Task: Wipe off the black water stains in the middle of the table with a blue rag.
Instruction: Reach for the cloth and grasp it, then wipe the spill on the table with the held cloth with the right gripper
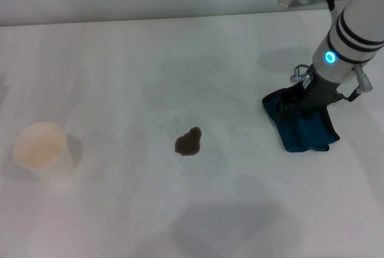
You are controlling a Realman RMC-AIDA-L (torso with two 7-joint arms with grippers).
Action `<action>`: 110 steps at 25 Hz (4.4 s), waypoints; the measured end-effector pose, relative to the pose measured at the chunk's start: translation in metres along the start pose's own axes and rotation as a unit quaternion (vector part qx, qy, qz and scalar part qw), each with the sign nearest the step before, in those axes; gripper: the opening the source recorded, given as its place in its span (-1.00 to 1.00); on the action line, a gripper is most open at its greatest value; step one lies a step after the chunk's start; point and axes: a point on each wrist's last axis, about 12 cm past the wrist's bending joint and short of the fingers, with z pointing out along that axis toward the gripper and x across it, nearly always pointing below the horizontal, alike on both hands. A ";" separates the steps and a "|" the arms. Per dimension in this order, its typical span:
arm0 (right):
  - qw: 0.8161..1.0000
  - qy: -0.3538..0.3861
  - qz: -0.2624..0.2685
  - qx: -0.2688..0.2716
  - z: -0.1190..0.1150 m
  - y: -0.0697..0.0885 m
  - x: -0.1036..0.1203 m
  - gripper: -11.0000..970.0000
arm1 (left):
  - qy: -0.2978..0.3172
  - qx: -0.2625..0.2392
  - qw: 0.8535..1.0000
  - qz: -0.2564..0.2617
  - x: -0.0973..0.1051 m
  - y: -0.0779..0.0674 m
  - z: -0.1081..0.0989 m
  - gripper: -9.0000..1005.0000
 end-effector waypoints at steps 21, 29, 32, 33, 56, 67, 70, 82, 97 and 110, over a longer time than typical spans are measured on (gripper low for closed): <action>0.999 0.027 0.007 0.020 0.021 -0.006 0.001 0.11 | 0.009 -0.004 1.000 0.005 0.003 0.009 -0.008 0.75; 0.999 0.028 -0.012 0.026 0.022 0.001 0.001 -0.22 | 0.011 -0.003 1.000 0.005 0.003 0.009 -0.010 0.75; 0.999 0.028 -0.015 0.026 0.021 0.002 0.001 -0.44 | 0.013 -0.003 1.000 0.005 0.004 0.009 -0.011 0.75; 0.999 0.027 -0.017 0.024 0.021 0.004 0.001 -0.50 | 0.013 -0.003 1.000 0.005 0.004 0.009 -0.011 0.75; 0.983 0.001 -0.184 -0.024 0.024 0.090 -0.017 -0.76 | 0.037 -0.004 0.999 0.004 0.009 0.005 -0.003 0.75; 0.964 0.008 -0.261 -0.052 0.025 0.140 0.009 -0.78 | 0.035 0.002 0.999 0.004 0.008 0.002 -0.002 0.75; 0.960 0.014 -0.275 -0.057 0.026 0.148 0.018 -0.77 | 0.034 0.004 0.999 0.004 0.007 0.001 0.001 0.75; 0.954 0.017 -0.296 -0.032 0.025 0.153 0.017 -0.76 | 0.036 0.005 0.999 0.001 0.009 -0.001 -0.002 0.75; 0.968 0.006 -0.247 0.040 0.022 0.102 -0.020 -0.74 | 0.038 0.004 0.999 0.000 0.009 -0.002 0.001 0.75; 0.948 0.018 -0.313 -0.042 0.025 0.151 0.011 -0.72 | 0.034 0.011 0.999 -0.006 0.007 -0.009 0.006 0.75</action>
